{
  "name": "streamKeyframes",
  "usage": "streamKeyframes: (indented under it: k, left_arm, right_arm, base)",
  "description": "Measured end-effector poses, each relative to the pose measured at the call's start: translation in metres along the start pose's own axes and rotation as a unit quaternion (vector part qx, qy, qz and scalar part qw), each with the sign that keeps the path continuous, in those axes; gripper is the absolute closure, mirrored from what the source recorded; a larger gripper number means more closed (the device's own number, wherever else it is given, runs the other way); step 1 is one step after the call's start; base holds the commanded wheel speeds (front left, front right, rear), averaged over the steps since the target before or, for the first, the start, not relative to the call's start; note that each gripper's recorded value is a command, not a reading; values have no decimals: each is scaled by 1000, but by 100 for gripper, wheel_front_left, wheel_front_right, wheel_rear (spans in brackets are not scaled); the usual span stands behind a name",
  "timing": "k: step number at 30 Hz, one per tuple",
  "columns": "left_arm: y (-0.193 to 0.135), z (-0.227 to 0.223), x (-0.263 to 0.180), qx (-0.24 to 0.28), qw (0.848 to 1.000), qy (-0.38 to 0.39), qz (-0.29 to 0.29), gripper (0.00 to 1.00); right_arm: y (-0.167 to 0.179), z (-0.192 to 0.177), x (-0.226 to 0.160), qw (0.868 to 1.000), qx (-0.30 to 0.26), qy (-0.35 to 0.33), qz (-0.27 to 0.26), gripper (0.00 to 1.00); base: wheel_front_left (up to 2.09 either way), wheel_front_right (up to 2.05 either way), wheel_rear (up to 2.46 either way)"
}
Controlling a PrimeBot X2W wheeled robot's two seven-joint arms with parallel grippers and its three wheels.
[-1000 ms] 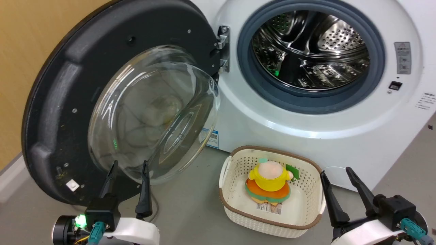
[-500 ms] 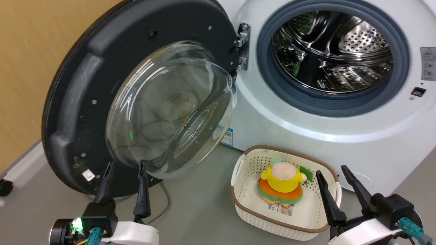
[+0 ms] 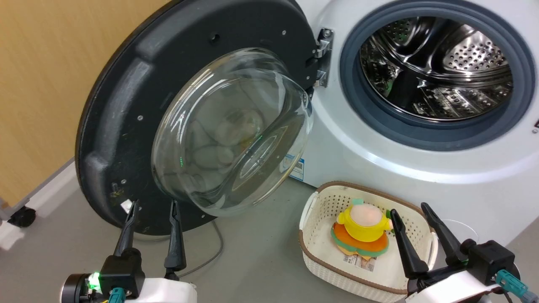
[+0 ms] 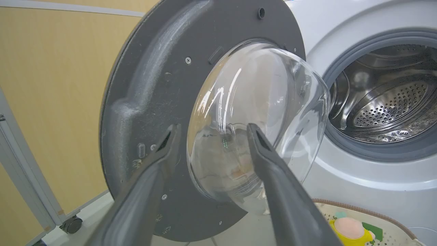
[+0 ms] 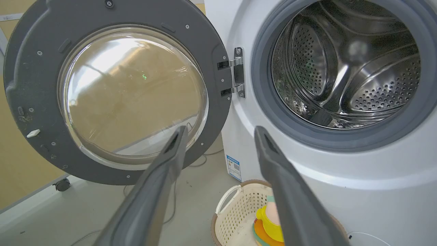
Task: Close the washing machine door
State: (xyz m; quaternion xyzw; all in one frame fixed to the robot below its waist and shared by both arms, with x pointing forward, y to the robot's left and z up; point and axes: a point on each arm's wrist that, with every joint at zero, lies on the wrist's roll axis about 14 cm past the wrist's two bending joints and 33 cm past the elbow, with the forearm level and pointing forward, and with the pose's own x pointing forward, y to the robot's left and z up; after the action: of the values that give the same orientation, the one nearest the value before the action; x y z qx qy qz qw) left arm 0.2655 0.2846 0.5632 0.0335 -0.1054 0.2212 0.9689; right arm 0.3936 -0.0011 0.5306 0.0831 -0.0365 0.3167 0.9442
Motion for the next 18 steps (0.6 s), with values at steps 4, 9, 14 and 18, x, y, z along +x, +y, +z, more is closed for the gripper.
streamKeyframes:
  k: [4,9,14,18]
  left_arm:
    - [5,2,-3,2,1000,-5,10,0]
    - [10,5,-6,4,1000,-10,18,0]
    - [17,8,-10,7,999,-17,30,0]
    - [23,10,-13,9,999,-22,40,0]
  right_arm:
    - [5,0,3,1000,4,-1,9,0]
    - [11,0,7,1000,9,-6,20,0]
    - [17,-2,11,999,20,-8,31,0]
    - [23,-3,14,999,26,-9,40,0]
  base:
    - [0,0,0]
    - [0,0,0]
    - [0,0,0]
    - [0,0,0]
